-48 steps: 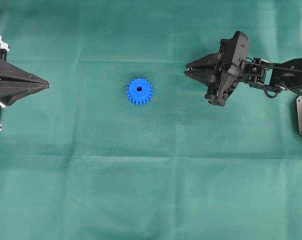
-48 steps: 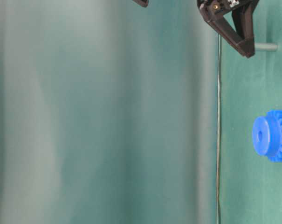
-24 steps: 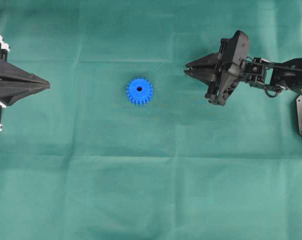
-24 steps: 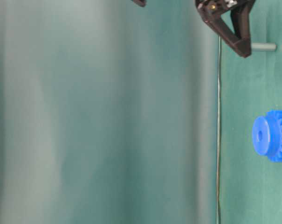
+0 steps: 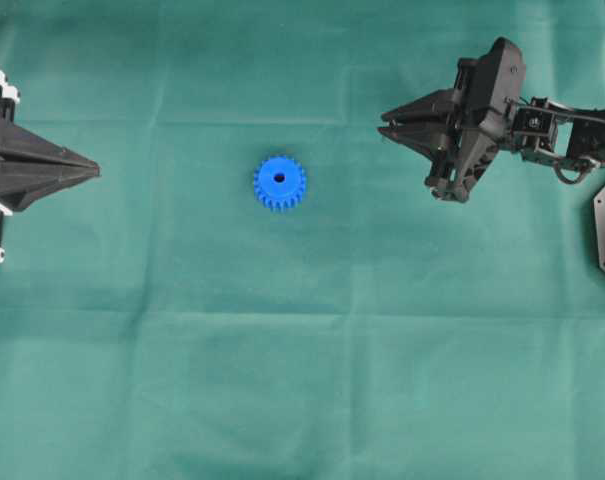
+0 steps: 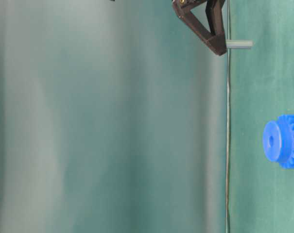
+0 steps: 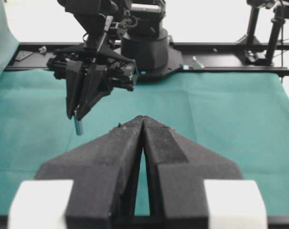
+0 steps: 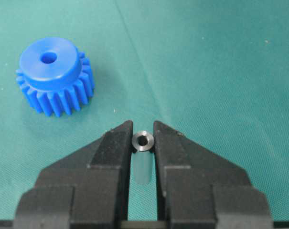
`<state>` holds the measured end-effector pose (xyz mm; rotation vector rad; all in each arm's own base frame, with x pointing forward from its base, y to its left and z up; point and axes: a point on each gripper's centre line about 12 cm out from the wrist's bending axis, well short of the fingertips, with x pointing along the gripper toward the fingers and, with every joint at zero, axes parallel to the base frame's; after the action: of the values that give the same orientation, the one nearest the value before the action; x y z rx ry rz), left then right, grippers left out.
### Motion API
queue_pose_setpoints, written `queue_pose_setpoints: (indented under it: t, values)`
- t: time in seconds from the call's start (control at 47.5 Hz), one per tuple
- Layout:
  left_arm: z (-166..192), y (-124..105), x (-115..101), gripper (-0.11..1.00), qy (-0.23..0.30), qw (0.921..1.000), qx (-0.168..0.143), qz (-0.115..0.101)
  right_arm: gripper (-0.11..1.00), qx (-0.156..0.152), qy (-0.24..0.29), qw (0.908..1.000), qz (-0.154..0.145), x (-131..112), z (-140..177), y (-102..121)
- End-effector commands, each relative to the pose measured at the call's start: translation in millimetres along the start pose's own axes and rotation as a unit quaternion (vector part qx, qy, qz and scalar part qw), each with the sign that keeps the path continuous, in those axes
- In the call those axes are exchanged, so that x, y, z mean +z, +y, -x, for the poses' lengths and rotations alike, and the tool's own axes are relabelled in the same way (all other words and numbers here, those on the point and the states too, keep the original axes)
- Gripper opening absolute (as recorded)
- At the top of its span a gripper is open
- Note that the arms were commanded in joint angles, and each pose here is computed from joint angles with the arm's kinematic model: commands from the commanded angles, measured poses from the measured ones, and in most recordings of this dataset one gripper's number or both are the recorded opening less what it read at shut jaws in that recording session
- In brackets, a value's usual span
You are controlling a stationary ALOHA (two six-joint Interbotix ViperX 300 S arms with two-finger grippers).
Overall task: Insert the shaft placed at a random location into the center hole of the small gear at another random location.
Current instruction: 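Lift the shaft and carry it left over the blue gear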
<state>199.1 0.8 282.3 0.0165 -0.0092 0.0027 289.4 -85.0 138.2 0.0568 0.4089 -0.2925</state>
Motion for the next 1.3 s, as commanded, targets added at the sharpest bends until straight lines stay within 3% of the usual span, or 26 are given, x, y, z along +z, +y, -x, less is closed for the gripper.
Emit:
queue_pose_setpoints:
  t: [0.0, 0.294, 1.009, 1.283]
  values:
    - [-2.4, 0.3, 6.5, 0.0, -0.008, 1.0, 0.0, 0.001, 0.13, -0.002, -0.017, 0.9998, 0.007, 12.0, -0.5, -1.4]
    - [-2.5, 0.3, 7.0, 0.0, -0.008, 1.0, 0.001, 0.001, 0.13, 0.005, -0.022, 0.9997, 0.009, 17.8, -8.4, 3.7]
    - [-2.4, 0.3, 6.0, 0.0, -0.005, 1.0, 0.0, 0.001, 0.13, 0.069, -0.036, 0.9964, 0.035, 60.2, -75.1, 59.4]
    - [-2.5, 0.3, 6.5, 0.0, -0.005, 1.0, 0.001, 0.001, 0.13, 0.079, -0.04, 0.9953, 0.041, 66.9, -90.1, 69.6]
